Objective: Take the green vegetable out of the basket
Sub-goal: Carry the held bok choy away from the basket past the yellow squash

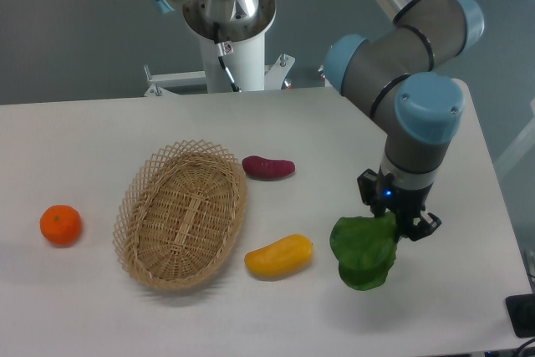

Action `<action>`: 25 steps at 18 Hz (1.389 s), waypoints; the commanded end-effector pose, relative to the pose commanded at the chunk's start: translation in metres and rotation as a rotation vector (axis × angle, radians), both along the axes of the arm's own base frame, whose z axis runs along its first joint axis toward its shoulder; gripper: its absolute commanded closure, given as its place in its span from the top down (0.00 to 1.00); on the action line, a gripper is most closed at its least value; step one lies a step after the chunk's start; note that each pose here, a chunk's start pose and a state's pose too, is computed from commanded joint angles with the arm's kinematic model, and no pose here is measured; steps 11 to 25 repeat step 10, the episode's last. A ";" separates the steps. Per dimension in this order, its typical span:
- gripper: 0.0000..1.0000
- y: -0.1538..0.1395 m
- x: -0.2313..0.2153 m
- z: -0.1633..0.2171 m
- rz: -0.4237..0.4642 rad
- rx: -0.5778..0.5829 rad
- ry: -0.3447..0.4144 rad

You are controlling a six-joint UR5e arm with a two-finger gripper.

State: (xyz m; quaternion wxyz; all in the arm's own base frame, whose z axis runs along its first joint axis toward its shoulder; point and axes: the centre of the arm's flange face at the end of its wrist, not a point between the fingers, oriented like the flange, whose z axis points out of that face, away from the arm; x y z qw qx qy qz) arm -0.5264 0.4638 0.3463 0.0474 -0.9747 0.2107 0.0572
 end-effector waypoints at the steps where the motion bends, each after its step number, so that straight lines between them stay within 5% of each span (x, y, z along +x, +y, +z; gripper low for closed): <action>1: 0.48 0.000 0.000 0.000 -0.001 0.000 0.000; 25: 0.48 -0.001 0.001 -0.001 -0.001 0.001 0.001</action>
